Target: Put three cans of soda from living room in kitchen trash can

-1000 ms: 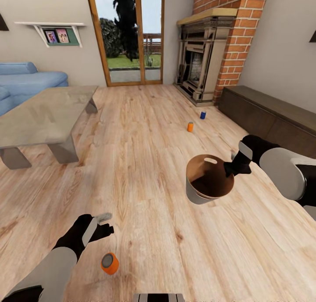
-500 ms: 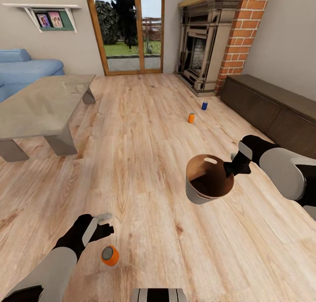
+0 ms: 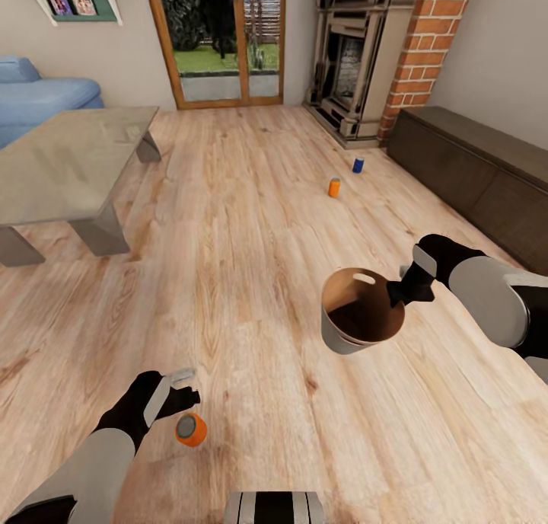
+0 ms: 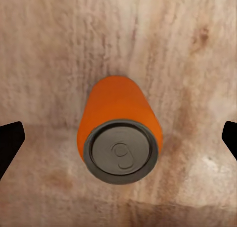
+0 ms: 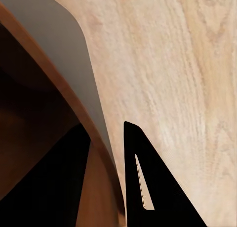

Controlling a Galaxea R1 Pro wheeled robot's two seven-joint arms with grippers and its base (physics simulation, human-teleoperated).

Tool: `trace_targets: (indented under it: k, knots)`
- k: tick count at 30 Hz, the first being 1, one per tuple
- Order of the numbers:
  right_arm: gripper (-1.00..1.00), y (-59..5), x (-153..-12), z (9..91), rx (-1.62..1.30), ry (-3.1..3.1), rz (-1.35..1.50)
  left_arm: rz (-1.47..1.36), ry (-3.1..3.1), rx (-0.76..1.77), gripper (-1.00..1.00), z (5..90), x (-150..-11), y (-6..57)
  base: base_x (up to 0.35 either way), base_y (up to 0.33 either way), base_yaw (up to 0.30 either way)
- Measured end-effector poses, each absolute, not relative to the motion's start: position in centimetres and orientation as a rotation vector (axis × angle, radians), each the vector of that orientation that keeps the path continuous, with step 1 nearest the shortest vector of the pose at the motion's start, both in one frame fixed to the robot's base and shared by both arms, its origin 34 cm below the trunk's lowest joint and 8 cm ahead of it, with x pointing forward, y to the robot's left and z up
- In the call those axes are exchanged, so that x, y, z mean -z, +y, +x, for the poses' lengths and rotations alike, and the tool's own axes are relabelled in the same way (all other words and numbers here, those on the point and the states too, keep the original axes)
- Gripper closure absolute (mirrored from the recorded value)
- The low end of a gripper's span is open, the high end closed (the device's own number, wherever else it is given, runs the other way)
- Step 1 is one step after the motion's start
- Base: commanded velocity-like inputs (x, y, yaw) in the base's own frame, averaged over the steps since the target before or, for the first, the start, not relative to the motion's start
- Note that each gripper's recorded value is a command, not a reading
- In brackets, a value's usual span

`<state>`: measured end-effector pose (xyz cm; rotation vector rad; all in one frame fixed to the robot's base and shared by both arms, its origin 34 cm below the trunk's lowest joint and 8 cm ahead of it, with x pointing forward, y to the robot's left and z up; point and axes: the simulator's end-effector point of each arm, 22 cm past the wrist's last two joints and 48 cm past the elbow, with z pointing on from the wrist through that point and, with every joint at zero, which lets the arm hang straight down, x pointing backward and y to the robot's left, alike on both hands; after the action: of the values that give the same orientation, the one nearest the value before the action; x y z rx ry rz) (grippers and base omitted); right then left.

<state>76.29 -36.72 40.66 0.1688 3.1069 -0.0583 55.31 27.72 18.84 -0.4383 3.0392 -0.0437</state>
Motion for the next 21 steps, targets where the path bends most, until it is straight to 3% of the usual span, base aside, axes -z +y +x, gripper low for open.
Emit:
trace_targets:
  k: [21]
  knots:
    - [1.0, -36.4, -37.2, 75.8, 0.061, 3.157, 0.163, -0.446, 3.092, 0.021, -1.0, 53.4, -16.4, 27.9, 0.0, 0.0, 0.0]
